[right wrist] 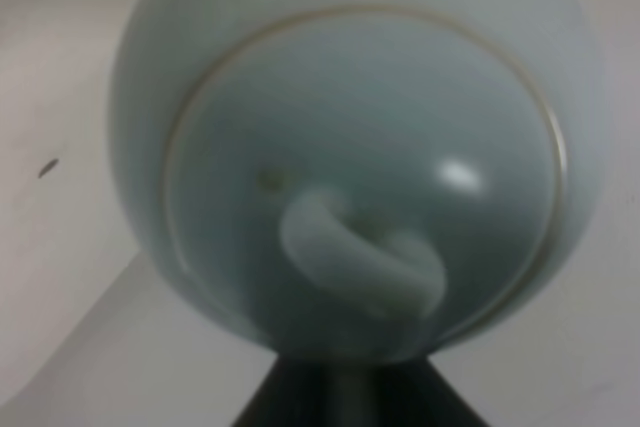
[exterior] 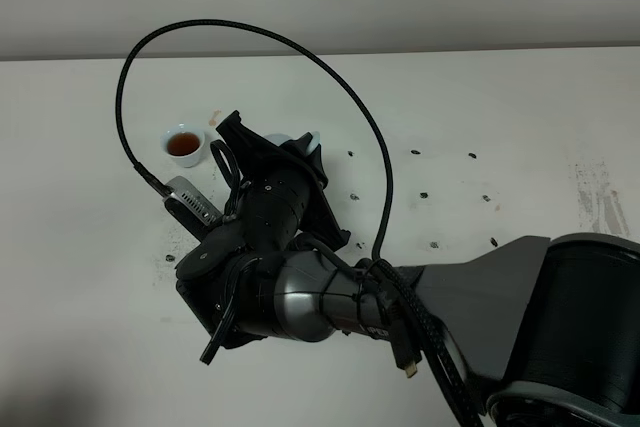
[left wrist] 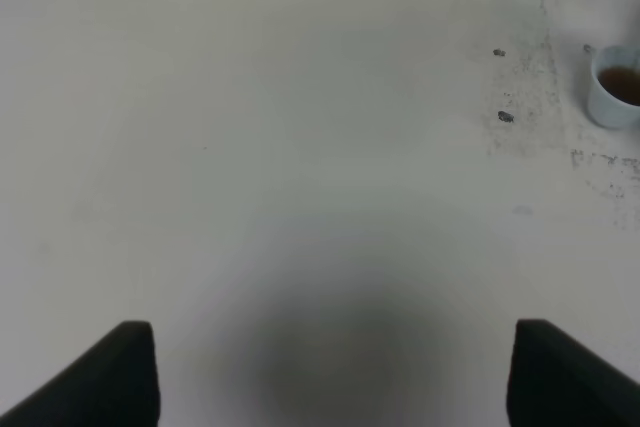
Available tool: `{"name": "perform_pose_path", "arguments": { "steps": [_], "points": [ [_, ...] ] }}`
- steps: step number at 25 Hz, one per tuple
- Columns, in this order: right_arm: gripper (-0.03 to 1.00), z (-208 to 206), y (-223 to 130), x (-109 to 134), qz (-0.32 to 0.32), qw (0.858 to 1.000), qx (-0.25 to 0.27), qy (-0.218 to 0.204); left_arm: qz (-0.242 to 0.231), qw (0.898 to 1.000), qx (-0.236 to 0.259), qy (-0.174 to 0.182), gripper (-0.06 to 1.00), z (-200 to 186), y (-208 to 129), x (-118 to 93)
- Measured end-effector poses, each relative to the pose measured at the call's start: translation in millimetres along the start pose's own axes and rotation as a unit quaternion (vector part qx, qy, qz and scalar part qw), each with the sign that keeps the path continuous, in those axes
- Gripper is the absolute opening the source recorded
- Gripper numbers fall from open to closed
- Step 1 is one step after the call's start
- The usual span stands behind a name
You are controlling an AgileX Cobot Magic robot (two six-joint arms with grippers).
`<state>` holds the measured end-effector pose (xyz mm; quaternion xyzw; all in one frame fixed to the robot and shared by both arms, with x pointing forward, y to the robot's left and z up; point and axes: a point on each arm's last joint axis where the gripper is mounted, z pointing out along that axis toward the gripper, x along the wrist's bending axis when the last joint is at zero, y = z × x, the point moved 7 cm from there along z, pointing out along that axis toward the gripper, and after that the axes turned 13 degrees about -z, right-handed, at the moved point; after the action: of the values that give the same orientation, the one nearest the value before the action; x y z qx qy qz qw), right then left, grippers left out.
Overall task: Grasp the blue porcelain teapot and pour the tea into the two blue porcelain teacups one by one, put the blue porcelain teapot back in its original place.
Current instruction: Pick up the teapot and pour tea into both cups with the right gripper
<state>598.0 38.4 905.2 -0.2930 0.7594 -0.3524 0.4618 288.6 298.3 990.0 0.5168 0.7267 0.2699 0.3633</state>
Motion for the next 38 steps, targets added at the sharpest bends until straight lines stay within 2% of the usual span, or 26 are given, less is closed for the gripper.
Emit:
{"name": "perform_pose_path", "arguments": {
  "steps": [8, 16, 21, 27, 29, 31, 35, 38],
  "points": [
    [0.06, 0.0, 0.3, 0.6, 0.0, 1.0, -0.001, 0.002, 0.0, 1.0, 0.0, 0.0, 0.68, 0.0, 0.0, 0.0],
    [0.06, -4.1, -4.3, 4.6, 0.017, 0.999, -0.017, 0.027, 0.0, 1.0, 0.0, 0.0, 0.68, 0.0, 0.0, 0.0],
    [0.06, -6.4, -15.2, 5.9, 0.052, 0.996, -0.035, 0.057, 0.0, 1.0, 0.0, 0.0, 0.68, 0.0, 0.0, 0.0],
    [0.06, -7.3, -47.1, 3.2, 0.108, 0.987, -0.062, 0.1, 0.0, 1.0, 0.0, 0.0, 0.68, 0.0, 0.0, 0.0],
    [0.06, -8.7, -59.9, 5.6, 0.134, 0.98, -0.08, 0.125, 0.0, 1.0, 0.0, 0.0, 0.68, 0.0, 0.0, 0.0],
    [0.06, -10.6, -67.4, 14.1, 0.159, 0.967, -0.112, 0.166, 0.0, 1.0, 0.0, 0.0, 0.68, 0.0, 0.0, 0.0],
    [0.06, -8.4, -69.9, 33.3, 0.198, 0.924, -0.205, 0.254, 0.0, 1.0, 0.0, 0.0, 0.68, 0.0, 0.0, 0.0],
    [0.06, -5.6, -61.6, 41.1, 0.212, 0.892, -0.272, 0.292, 0.0, 1.0, 0.0, 0.0, 0.68, 0.0, 0.0, 0.0]
  ]
}}
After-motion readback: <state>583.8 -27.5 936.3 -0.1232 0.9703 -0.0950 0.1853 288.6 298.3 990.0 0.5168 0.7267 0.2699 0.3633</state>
